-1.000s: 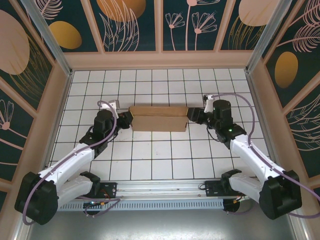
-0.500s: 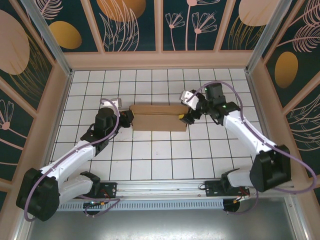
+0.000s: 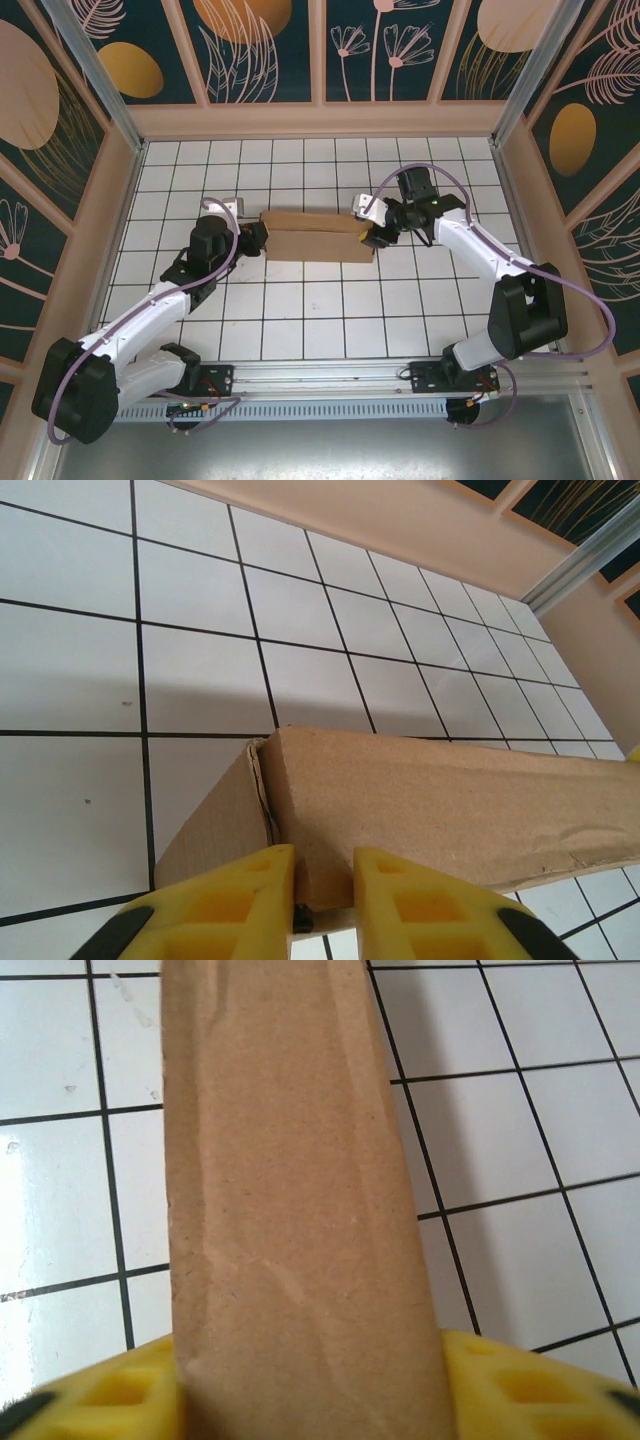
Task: Fold the paper box
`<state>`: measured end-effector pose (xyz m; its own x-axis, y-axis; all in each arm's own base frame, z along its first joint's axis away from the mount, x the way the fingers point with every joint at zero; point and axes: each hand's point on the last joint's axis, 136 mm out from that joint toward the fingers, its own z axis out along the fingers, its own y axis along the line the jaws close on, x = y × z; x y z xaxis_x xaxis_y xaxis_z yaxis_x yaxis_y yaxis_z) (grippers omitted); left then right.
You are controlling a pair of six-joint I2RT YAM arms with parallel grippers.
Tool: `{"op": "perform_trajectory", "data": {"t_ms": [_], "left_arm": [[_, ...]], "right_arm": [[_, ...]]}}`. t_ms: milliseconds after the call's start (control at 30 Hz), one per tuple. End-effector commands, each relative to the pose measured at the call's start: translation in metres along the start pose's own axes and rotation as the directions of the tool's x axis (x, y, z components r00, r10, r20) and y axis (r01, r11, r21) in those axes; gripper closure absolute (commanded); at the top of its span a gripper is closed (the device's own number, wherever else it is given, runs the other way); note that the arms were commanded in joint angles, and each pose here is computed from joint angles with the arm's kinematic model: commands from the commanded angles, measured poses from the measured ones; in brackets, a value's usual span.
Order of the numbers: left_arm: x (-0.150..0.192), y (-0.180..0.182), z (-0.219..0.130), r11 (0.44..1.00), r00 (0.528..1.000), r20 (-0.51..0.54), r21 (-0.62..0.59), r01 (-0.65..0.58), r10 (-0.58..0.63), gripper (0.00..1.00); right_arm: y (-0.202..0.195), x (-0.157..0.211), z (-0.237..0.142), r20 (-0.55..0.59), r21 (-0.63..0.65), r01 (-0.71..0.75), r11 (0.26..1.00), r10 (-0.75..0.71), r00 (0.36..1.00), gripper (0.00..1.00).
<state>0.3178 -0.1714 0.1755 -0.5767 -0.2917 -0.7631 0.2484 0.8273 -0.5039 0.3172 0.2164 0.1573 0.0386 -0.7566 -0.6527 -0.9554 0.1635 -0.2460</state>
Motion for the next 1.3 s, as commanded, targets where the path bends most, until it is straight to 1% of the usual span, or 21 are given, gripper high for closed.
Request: {"op": "perform_trajectory", "data": {"t_ms": [0, 33, 133, 200, 300, 400, 467, 500, 533, 567, 600, 633, 667, 733, 833, 867, 900, 1000, 1067, 1133, 1267], "left_arm": [[0.021, 0.006, -0.001, 1.000, 0.997, -0.073, -0.008, -0.009, 0.009, 0.78], [0.021, 0.006, -0.001, 1.000, 0.997, -0.074, -0.010, -0.009, 0.008, 0.78], [0.023, 0.009, 0.000, 1.000, 0.997, -0.078, -0.018, -0.008, 0.006, 0.78], [0.025, 0.010, 0.001, 1.000, 0.996, -0.085, -0.022, -0.006, 0.004, 0.78], [0.027, 0.013, 0.002, 0.999, 0.996, -0.091, -0.034, -0.006, 0.003, 0.78], [0.028, 0.015, 0.002, 0.999, 0.996, -0.091, -0.044, -0.015, 0.011, 0.78], [0.028, 0.016, 0.001, 0.998, 0.996, -0.089, -0.050, -0.023, 0.018, 0.78], [0.027, 0.017, 0.001, 0.998, 0.996, -0.086, -0.053, -0.026, 0.021, 0.78], [0.028, 0.017, 0.001, 0.998, 0.996, -0.086, -0.055, -0.029, 0.024, 0.78], [0.028, 0.018, 0.000, 0.998, 0.996, -0.087, -0.057, -0.030, 0.025, 0.78], [0.029, 0.018, 0.000, 0.998, 0.996, -0.087, -0.057, -0.031, 0.026, 0.78], [0.030, 0.019, 0.000, 0.998, 0.995, -0.090, -0.057, -0.034, 0.029, 0.78], [0.031, 0.019, 0.000, 0.998, 0.995, -0.092, -0.058, -0.038, 0.032, 0.78], [0.031, 0.021, 0.000, 0.997, 0.995, -0.096, -0.064, -0.042, 0.036, 0.78], [0.030, 0.021, 0.001, 0.997, 0.996, -0.089, -0.064, -0.037, 0.031, 0.77], [0.030, 0.021, 0.002, 0.997, 0.996, -0.090, -0.064, -0.033, 0.027, 0.76], [0.031, 0.021, 0.003, 0.997, 0.995, -0.092, -0.065, -0.030, 0.024, 0.76], [0.034, 0.020, 0.004, 0.998, 0.994, -0.108, -0.058, -0.020, 0.013, 0.76], [0.036, 0.021, 0.004, 0.998, 0.994, -0.112, -0.059, -0.012, 0.005, 0.76], [0.038, 0.022, 0.005, 0.998, 0.993, -0.118, -0.061, -0.008, 0.001, 0.76], [0.043, 0.025, 0.005, 0.998, 0.992, -0.128, -0.067, 0.001, -0.010, 0.76]], "right_arm": [[-0.001, 0.000, 0.002, -0.014, -0.005, -0.019, 1.000, 0.019, 1.000, 0.70], [-0.001, -0.001, 0.001, -0.010, 0.001, -0.016, 1.000, 0.016, 1.000, 0.66], [-0.005, -0.009, -0.006, 0.018, 0.028, -0.020, 0.999, 0.019, 1.000, 0.39], [-0.006, -0.023, -0.018, 0.081, 0.037, -0.028, 0.999, 0.025, 0.996, 0.29], [-0.014, -0.052, -0.048, 0.243, 0.074, -0.083, 0.994, 0.062, 0.968, 0.23], [-0.020, -0.082, -0.081, 0.416, 0.150, -0.153, 0.977, 0.078, 0.906, 0.21], [-0.041, -0.082, -0.101, 0.506, 0.280, -0.326, 0.903, 0.150, 0.849, 0.20], [-0.053, -0.076, -0.109, 0.524, 0.338, -0.416, 0.844, 0.198, 0.828, 0.19], [-0.067, -0.065, -0.118, 0.532, 0.409, -0.517, 0.752, 0.265, 0.805, 0.16], [-0.080, -0.051, -0.130, 0.539, 0.476, -0.609, 0.635, 0.336, 0.772, 0.02], [-0.091, -0.036, -0.143, 0.557, 0.522, -0.684, 0.509, 0.404, 0.726, 0.01], [-0.098, -0.021, -0.159, 0.585, 0.538, -0.755, 0.376, 0.479, 0.655, 0.01], [-0.097, -0.014, -0.167, 0.599, 0.517, -0.796, 0.314, 0.532, 0.599, 0.01], [-0.088, -0.029, -0.174, 0.630, 0.411, -0.844, 0.344, 0.562, 0.536, 0.01], [-0.048, -0.062, -0.172, 0.702, 0.144, -0.847, 0.513, 0.550, 0.452, 0.01], [-0.039, -0.066, -0.167, 0.709, 0.061, -0.851, 0.521, 0.578, 0.404, 0.06], [-0.036, -0.065, -0.159, 0.689, 0.020, -0.857, 0.515, 0.614, 0.385, 0.11], [-0.040, -0.038, -0.123, 0.555, -0.002, -0.938, 0.347, 0.781, 0.287, 0.29], [-0.034, -0.026, -0.100, 0.454, -0.018, -0.954, 0.298, 0.853, 0.258, 0.29], [-0.026, -0.019, -0.082, 0.374, -0.034, -0.964, 0.263, 0.898, 0.232, 0.25], [-0.009, -0.005, -0.052, 0.276, -0.013, -0.969, 0.245, 0.933, 0.232, 0.23]]}}
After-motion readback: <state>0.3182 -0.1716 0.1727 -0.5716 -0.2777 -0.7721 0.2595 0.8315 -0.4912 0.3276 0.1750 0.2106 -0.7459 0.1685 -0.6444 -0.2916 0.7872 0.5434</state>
